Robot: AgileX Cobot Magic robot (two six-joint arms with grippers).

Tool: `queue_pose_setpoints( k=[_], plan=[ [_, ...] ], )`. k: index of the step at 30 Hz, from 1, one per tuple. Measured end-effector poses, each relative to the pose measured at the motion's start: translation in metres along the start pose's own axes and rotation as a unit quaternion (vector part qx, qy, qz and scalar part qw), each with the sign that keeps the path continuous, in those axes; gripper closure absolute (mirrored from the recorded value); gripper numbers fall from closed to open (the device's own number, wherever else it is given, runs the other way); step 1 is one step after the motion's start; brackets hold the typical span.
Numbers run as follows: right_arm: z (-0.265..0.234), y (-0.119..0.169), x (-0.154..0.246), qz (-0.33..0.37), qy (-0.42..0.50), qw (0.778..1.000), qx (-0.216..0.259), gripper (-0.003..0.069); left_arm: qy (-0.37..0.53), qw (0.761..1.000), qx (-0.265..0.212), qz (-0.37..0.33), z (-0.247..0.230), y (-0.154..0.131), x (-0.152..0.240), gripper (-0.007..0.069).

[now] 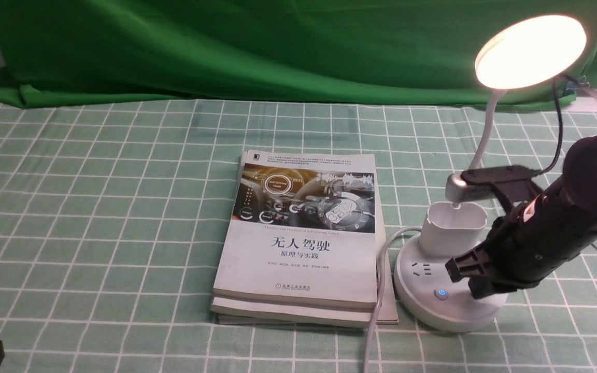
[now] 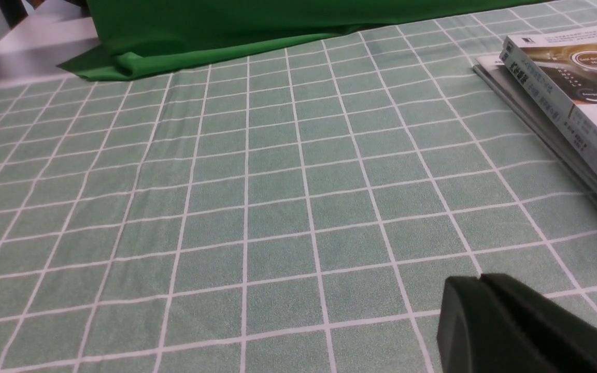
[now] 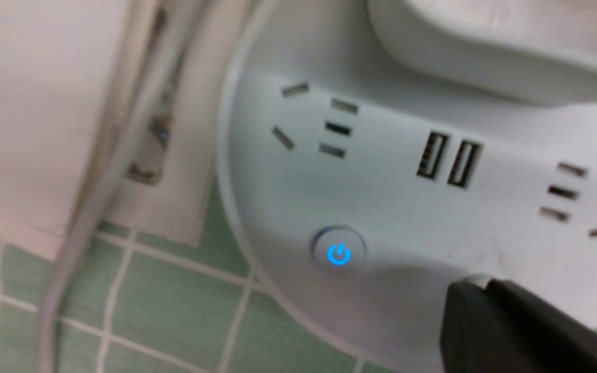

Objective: Turn off the desk lamp on the blue coffee tablecloth by hand.
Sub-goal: 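Press the power button on the lamp base to turn the lamp off with the right gripper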

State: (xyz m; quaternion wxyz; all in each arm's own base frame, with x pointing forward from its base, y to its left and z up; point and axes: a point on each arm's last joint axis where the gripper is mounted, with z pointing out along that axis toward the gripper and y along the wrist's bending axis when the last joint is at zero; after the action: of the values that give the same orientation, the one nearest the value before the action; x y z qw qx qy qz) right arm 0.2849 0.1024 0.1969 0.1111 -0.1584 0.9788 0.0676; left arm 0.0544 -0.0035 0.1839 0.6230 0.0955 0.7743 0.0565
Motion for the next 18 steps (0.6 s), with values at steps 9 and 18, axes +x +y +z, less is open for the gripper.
queue_pose_setpoints(
  k=[9,18],
  plan=[
    [0.015,-0.002,0.0,-0.002,0.02,1.0,0.004,0.0621,0.0,1.0,0.0,0.0,0.0,0.0,0.0,0.0625],
    [0.014,-0.002,-0.001,-0.003,0.015,1.0,0.006,0.0621,0.0,1.0,0.0,0.0,0.0,0.0,0.0,0.0625]
  ],
)
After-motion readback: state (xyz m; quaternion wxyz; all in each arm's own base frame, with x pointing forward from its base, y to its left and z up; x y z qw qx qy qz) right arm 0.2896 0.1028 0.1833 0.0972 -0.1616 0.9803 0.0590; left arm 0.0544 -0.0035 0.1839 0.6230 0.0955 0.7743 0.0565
